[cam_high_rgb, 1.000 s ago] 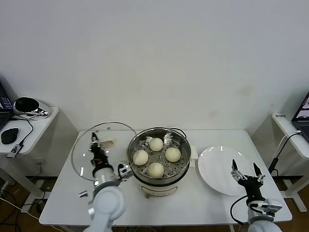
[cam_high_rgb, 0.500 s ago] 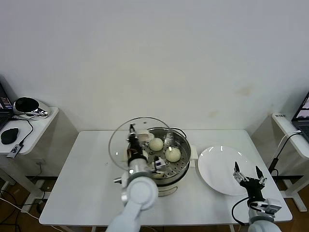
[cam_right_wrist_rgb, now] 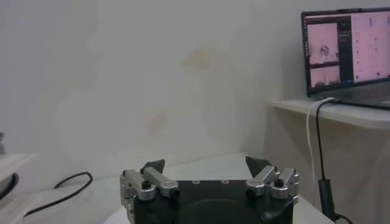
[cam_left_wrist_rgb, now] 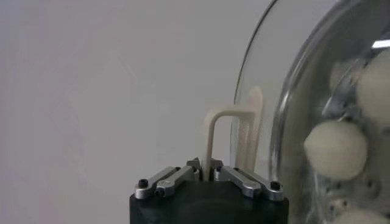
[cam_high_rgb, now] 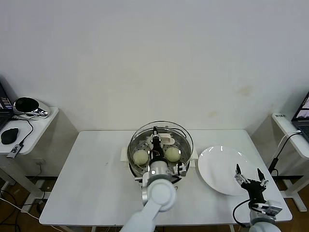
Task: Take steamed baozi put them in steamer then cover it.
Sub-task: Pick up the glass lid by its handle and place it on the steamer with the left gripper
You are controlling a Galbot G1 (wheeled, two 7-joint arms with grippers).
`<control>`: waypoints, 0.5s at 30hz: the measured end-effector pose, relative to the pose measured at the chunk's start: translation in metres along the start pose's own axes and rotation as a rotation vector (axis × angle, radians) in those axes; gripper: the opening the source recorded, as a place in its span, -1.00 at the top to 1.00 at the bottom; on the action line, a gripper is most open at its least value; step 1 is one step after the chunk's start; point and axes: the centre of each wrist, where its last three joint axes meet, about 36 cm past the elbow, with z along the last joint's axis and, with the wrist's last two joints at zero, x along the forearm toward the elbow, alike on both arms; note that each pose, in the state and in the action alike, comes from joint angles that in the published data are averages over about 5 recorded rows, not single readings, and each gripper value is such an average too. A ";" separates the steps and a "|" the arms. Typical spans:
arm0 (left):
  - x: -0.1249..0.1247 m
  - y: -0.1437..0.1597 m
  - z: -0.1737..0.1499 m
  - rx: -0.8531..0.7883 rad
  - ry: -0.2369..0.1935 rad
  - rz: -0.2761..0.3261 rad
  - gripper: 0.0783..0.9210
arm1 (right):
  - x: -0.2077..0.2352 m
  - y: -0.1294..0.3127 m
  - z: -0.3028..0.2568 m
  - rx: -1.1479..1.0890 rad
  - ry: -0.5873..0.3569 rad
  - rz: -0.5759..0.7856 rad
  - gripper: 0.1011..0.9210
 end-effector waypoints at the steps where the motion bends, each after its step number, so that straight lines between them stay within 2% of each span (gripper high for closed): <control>1: 0.000 -0.001 -0.001 -0.004 -0.001 0.003 0.82 | 0.000 0.000 0.000 0.000 0.000 0.000 -0.76; 15: -0.010 -0.003 -0.001 -0.017 0.015 0.041 0.82 | -0.005 0.002 0.003 0.005 0.003 -0.005 -0.76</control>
